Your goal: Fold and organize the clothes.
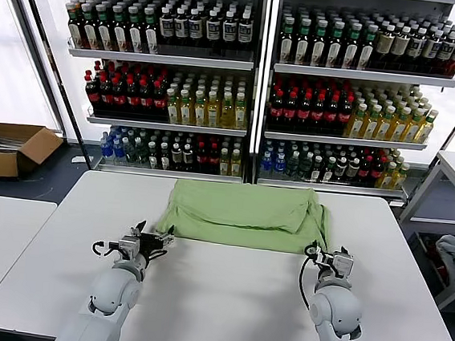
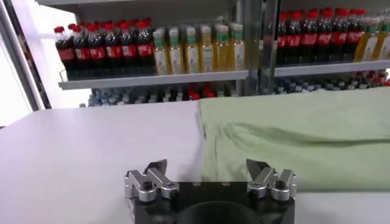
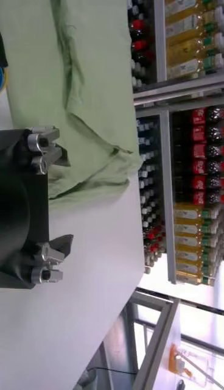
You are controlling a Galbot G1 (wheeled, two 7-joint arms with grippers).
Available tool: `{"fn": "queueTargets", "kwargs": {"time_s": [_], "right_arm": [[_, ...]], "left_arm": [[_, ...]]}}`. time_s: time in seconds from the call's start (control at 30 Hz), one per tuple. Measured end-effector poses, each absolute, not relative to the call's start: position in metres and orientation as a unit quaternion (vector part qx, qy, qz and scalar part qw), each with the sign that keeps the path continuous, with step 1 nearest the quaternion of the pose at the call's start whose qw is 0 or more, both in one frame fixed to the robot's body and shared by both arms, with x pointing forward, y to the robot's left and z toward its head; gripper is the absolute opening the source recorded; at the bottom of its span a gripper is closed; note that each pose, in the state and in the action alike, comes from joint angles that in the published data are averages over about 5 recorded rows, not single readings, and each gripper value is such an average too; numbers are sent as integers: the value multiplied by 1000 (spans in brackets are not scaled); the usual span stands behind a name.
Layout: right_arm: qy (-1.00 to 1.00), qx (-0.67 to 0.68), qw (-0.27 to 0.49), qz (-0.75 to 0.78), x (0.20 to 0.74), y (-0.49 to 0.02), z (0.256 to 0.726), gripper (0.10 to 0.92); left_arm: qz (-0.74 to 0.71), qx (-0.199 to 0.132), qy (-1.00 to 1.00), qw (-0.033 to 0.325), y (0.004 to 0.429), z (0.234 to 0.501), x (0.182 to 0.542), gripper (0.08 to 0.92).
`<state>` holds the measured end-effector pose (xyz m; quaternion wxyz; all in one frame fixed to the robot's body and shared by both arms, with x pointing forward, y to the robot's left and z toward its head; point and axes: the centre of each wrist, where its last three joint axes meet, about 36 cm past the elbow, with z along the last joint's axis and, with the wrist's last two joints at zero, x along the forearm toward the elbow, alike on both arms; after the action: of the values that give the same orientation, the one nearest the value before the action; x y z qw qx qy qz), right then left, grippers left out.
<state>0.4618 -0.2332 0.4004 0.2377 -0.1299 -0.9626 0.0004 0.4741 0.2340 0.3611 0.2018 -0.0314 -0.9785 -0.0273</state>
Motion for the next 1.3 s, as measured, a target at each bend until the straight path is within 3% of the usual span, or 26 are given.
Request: {"fn": "queueTargets", "kwargs": {"time_s": [0.73,0.87,1.3], "right_arm": [[-958,-131,256,-10,448,-234,377,126],[-959,-125,253,-5,441,-233,378,124],[-970,-106,220,-6,399,-221,404,124]], "left_arm": [[-34,-44,-975,214,230,351,467,162],[-35,-45,-976,212,230,351,464,92],[-47,-40,-981,186,226,366,432,83]]}}
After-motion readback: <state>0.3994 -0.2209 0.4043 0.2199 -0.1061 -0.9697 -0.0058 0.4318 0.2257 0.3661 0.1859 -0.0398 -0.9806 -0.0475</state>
